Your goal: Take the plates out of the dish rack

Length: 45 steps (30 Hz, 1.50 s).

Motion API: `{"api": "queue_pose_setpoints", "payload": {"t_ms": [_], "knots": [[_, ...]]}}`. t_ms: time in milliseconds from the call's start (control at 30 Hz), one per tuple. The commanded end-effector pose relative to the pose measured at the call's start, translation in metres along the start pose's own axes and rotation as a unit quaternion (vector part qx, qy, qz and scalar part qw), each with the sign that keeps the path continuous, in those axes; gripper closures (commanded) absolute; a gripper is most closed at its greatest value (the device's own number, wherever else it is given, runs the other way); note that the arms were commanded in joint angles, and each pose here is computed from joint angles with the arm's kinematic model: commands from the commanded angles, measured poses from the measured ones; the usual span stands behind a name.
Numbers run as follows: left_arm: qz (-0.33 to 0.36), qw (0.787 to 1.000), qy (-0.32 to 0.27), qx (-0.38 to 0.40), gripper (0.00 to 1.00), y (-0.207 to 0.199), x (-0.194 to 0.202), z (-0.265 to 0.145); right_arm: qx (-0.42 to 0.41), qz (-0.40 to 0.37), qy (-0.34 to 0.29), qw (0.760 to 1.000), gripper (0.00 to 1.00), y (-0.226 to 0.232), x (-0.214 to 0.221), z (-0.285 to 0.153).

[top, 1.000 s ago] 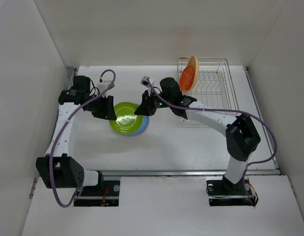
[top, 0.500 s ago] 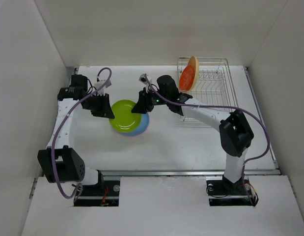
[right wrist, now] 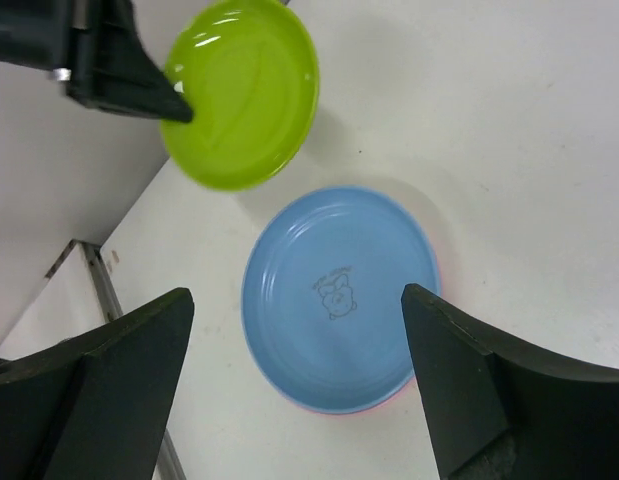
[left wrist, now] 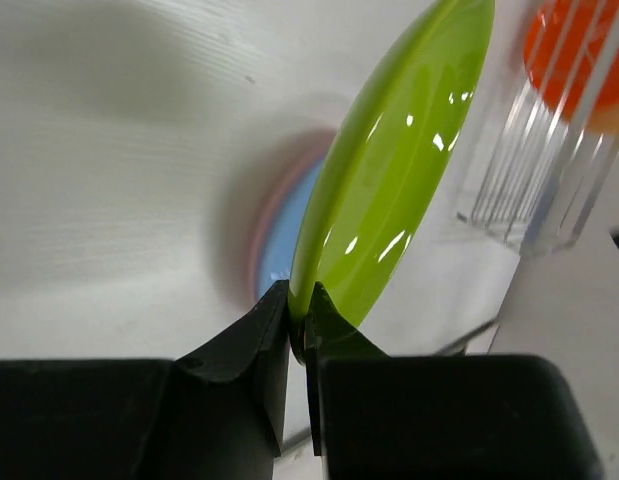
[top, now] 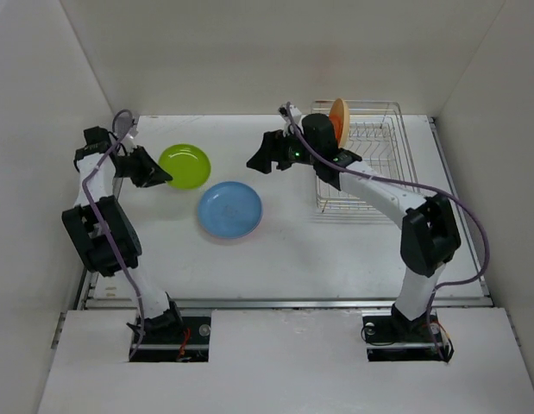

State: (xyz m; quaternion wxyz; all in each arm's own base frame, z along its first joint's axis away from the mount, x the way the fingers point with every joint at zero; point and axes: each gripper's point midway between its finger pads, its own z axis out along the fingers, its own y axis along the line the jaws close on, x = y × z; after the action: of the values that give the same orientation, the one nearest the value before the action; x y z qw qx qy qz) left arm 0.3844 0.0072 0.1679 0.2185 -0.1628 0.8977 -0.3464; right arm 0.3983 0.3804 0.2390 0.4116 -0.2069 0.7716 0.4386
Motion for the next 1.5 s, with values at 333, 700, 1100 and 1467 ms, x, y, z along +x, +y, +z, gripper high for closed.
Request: {"api": "queue_pose_setpoints", "payload": {"t_ms": [333, 700, 1100, 1467], "knots": [[-0.148, 0.98, -0.096, -0.088, 1.0, 0.109, -0.078, 0.061, 0.157, -0.039, -0.092, 0.982, 0.0, -0.002, -0.067, -0.09], [-0.202, 0.971, -0.047, -0.119, 0.64, 0.141, -0.057, 0.086, 0.459, 0.01, -0.15, 0.875, 0.0, -0.14, -0.126, -0.189], [-0.173, 0.974, -0.029, -0.145, 0.29, 0.125, -0.046, 0.056, 0.54, 0.035, -0.152, 0.827, 0.09, -0.242, -0.132, -0.158], [-0.113, 0.982, -0.034, -0.15, 0.26, 0.088, -0.015, 0.009, 0.593, 0.042, -0.157, 0.789, 0.71, -0.275, -0.117, -0.158]]}}
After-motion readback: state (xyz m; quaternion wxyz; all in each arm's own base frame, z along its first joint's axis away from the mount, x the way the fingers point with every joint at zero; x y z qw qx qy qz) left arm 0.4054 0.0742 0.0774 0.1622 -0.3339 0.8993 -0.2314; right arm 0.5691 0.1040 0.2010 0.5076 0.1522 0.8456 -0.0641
